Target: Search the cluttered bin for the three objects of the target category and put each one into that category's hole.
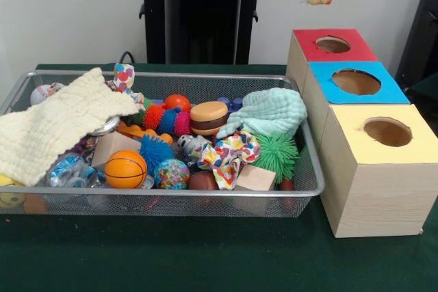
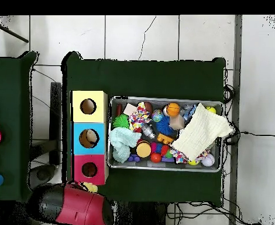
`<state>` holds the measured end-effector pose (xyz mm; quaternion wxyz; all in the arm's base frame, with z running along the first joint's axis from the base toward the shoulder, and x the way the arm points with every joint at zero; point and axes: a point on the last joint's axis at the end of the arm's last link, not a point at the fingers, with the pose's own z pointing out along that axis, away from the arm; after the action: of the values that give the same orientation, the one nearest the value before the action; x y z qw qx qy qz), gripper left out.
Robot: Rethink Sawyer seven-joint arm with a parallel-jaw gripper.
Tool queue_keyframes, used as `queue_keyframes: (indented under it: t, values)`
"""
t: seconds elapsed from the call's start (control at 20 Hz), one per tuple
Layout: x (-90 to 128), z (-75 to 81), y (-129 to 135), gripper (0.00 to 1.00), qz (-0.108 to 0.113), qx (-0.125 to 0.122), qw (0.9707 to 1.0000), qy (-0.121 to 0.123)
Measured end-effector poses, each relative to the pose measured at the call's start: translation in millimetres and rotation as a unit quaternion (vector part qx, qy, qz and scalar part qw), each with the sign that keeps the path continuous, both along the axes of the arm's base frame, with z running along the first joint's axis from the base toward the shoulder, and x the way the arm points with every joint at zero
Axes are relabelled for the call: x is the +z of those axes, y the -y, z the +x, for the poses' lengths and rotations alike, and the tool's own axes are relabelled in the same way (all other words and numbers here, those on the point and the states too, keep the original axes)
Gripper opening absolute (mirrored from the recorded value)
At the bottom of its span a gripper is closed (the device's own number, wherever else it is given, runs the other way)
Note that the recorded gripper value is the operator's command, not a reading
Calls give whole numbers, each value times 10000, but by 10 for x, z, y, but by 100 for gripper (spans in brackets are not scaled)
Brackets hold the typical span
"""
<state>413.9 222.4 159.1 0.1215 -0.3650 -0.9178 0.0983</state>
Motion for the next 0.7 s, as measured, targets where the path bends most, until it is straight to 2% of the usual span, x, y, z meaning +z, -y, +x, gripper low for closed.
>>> queue_keyframes:
  t: [0.4, 0.7]
  values:
    - [70, 410, 109, 0, 20, -191, 9982, 571]
    - [65, 576, 167, 0, 72, -366, 9967, 727]
